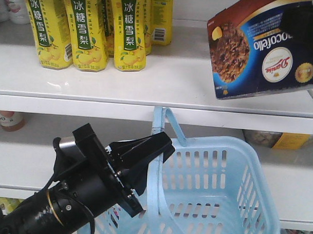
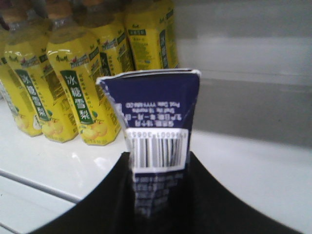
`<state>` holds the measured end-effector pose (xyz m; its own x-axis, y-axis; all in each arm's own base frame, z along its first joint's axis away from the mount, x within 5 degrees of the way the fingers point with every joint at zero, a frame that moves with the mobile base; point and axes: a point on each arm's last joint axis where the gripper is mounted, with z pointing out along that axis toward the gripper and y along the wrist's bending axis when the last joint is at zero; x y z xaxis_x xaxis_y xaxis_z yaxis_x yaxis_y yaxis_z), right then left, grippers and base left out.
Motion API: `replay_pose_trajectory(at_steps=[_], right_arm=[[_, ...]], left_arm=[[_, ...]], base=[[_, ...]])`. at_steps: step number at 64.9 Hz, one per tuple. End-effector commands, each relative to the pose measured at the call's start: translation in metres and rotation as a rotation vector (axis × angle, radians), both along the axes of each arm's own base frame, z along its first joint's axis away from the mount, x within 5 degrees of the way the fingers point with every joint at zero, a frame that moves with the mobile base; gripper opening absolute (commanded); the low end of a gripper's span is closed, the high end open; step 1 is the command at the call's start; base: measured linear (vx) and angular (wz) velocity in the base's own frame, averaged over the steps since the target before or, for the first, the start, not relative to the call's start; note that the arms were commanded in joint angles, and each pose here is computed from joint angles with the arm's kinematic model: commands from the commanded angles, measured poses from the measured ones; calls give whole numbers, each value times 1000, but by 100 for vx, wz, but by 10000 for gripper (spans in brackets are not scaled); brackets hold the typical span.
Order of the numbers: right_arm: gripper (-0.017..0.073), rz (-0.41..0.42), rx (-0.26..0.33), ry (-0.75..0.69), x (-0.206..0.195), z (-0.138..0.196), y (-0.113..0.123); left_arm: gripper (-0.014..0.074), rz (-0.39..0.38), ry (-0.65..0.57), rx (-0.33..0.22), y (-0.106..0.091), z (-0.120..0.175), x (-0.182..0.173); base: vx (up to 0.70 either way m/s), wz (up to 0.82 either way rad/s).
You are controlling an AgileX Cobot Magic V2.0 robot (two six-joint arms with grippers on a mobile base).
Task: Left arm holds basket, right arm returns cookies
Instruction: 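Lift the cookie box out of the basket with the right gripper, then lower the cookie box onto the shelf beside the yellow bottles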
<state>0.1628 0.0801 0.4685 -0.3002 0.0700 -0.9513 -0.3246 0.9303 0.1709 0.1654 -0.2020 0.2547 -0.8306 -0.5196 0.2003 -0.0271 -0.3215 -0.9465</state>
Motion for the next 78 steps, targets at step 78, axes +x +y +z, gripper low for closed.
replay_pose_trajectory(at_steps=[78], right_arm=[[-6, -168, -40, -478, 102, -69, -9]], left_arm=[[-3, 66, -164, -270, 13, 37, 1]], base=[[0, 0]])
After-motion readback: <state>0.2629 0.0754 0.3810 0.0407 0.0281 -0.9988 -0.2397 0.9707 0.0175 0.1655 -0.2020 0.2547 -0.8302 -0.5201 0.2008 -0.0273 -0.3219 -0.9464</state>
